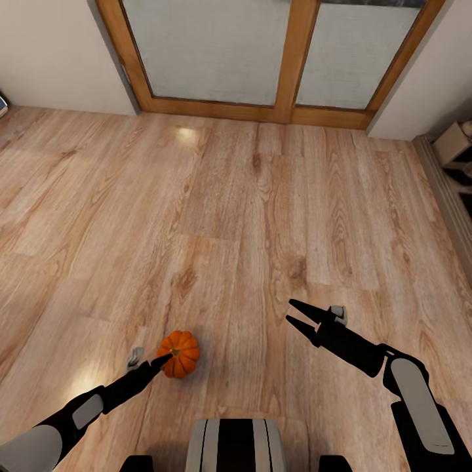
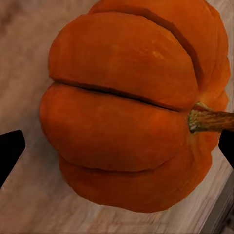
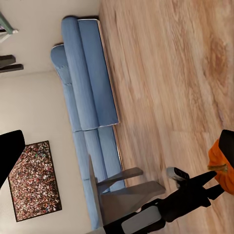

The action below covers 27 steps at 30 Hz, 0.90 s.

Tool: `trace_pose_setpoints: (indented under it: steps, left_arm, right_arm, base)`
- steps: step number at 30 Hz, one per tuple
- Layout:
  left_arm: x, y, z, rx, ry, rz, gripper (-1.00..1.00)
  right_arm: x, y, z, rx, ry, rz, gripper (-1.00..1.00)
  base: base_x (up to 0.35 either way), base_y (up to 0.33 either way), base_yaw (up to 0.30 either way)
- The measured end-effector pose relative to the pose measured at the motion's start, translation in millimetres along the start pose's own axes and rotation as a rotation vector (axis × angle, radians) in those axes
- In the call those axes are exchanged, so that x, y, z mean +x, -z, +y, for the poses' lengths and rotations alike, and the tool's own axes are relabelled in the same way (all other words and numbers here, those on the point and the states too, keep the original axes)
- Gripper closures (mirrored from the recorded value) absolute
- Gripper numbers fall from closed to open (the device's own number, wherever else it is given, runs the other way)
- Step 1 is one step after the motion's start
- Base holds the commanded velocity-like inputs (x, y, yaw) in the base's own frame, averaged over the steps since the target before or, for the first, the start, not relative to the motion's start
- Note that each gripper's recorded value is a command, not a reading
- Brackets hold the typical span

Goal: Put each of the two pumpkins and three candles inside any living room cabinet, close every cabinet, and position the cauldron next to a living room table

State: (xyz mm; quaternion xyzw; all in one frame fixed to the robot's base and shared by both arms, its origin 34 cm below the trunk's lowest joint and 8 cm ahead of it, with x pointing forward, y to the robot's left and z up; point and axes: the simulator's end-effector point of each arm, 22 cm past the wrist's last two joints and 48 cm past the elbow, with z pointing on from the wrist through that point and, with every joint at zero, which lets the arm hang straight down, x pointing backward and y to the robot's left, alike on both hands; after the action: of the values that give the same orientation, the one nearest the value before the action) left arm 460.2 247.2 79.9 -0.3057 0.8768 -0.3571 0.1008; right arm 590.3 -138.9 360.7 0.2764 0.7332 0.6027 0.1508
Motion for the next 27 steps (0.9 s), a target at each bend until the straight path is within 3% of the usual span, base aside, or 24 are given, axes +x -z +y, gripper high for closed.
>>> trace_pose_setpoints:
  steps: [14,27]
  left_arm:
    - [-7,0.5,16,-0.073,0.014,-0.03,-1.0]
    - [-12,-0.4,15,-0.075,-0.001,-0.051,-1.0]
  right_arm:
    - [0,0.0,0,0.0,0.0,0.0,-1.0]
    - [0,0.0,0,0.0,0.001,0.0,-1.0]
  base:
    - [0.0,0.0,0.0]
    - [0.02,-0.054,0.0]
